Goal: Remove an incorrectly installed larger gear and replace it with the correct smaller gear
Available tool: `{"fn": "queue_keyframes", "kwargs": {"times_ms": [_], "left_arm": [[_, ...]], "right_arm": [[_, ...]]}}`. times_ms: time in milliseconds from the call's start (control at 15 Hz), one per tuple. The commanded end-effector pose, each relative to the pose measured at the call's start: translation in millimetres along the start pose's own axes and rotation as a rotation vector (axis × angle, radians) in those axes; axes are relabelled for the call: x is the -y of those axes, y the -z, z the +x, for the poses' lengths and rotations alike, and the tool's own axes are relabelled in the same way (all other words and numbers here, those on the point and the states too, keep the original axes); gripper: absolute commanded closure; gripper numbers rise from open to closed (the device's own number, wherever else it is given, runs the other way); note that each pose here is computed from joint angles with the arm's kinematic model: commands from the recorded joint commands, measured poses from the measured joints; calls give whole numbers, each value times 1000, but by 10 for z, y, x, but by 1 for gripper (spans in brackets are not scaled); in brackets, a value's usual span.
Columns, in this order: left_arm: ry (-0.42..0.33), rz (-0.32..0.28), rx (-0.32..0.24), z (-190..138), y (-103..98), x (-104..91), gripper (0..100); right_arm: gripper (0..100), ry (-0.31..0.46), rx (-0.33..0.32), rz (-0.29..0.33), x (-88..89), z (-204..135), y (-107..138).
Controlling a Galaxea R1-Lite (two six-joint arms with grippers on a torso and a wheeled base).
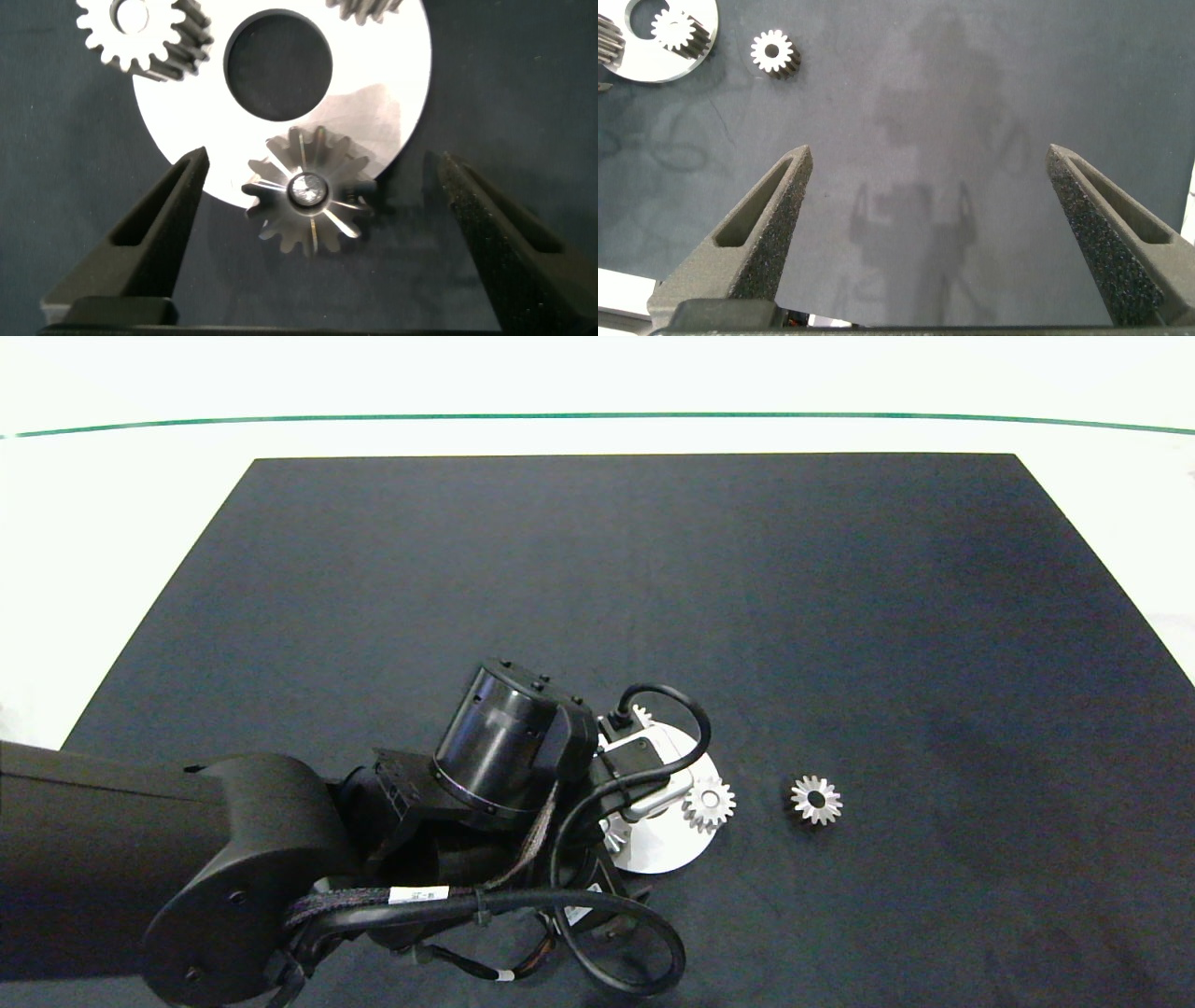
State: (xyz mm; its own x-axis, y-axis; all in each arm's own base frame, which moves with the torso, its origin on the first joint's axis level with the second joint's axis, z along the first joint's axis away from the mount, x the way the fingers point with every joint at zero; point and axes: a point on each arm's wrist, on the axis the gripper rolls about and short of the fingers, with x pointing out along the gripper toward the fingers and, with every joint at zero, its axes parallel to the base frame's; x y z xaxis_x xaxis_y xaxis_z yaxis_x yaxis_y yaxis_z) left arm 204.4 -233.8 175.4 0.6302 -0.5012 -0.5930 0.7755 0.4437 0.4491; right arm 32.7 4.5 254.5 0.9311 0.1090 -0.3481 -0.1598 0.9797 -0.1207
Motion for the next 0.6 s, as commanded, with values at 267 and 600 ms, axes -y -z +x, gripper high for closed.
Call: {"fn": "queue_keyframes", "kwargs": {"times_ms": [267, 600], "left_arm": [[-3, -4, -19, 56, 31, -2, 14], [-2, -3, -19, 60, 31, 4, 23]], "right_arm": [[0, 0, -1, -3, -1, -4, 7], [0, -1, 0, -1, 0, -7, 3]]}}
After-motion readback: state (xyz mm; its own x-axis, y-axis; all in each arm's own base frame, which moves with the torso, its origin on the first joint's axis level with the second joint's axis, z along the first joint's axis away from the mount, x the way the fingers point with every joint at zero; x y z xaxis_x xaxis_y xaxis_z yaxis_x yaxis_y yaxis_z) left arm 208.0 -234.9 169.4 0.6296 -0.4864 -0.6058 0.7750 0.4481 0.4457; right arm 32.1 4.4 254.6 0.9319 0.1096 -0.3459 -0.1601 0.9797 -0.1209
